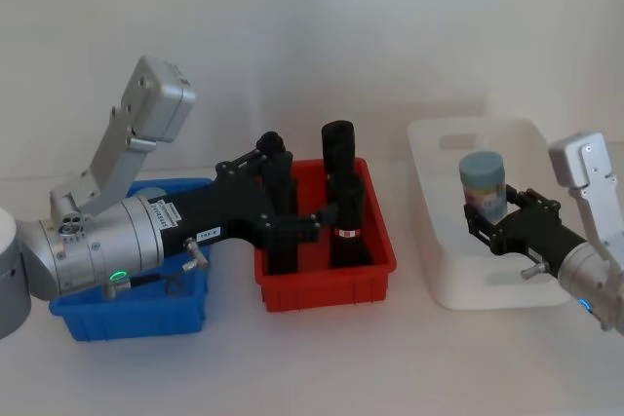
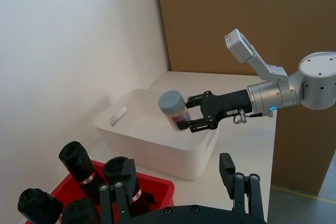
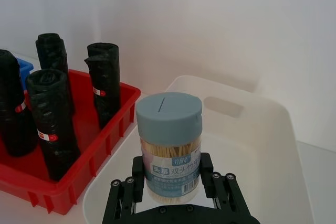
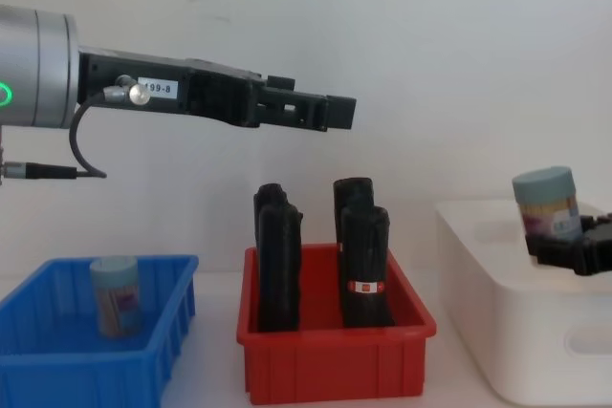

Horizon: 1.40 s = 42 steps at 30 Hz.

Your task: Pick the cotton swabs from the blue box and place them into the white box.

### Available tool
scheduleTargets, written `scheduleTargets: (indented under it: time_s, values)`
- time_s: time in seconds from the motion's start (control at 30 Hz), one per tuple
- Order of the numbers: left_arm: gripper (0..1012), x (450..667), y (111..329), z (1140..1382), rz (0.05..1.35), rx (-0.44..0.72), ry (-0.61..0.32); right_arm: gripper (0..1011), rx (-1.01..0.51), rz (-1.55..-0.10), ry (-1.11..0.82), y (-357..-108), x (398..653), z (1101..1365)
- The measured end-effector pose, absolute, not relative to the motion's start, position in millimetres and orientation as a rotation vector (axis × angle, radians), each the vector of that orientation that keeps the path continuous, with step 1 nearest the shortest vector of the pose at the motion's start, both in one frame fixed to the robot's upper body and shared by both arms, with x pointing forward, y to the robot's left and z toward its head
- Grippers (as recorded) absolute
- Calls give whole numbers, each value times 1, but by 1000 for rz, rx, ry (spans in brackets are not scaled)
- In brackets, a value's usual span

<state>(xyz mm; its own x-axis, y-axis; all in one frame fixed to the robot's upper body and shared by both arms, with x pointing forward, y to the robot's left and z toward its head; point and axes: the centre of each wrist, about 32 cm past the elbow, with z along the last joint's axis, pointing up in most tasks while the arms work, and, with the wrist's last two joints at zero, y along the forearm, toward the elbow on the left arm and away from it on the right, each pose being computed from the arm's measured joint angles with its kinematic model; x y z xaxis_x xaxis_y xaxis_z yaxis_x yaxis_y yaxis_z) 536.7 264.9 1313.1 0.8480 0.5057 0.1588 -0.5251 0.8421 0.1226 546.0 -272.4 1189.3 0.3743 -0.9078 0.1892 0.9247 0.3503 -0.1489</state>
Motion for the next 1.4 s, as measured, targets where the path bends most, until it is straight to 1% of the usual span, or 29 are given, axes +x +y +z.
scheduleTargets:
  time_s: [0.3, 0.37, 0.4, 0.47, 0.53, 0.57, 0.6, 0.63, 0.73, 1.0, 1.4]
  values:
    - [1004, 537, 265, 1313, 546, 164, -122, 630, -276, -1195, -45, -273, 554, 1182]
    - [1004, 537, 265, 1313, 546, 164, -122, 668, -280, -1196, -40, -274, 556, 1181]
    - [1004, 537, 265, 1313, 546, 164, -122, 719, -281, -1195, -38, -274, 556, 1180]
    - [1004, 537, 265, 1313, 546, 164, -122, 765, -283, -1195, -36, -274, 557, 1180]
    - [1004, 537, 265, 1313, 546, 164, -122, 835, -286, -1195, -32, -274, 558, 1179]
    - [1004, 537, 265, 1313, 546, 164, -122, 849, -286, -1195, -31, -274, 559, 1179]
    - [1004, 537, 265, 1313, 546, 164, -122, 897, -286, -1195, -30, -274, 559, 1178]
    - [1004, 537, 265, 1313, 546, 164, -122, 897, -286, -1195, -30, -274, 559, 1178]
    - [1004, 537, 265, 1313, 546, 164, -122, 996, -282, -1196, -33, -275, 560, 1177]
    - [1004, 537, 265, 1313, 546, 164, -122, 1002, -250, -1207, -63, -275, 560, 1178]
    - [1004, 537, 265, 1313, 546, 164, -122, 1001, -175, -1237, -145, -276, 554, 1185]
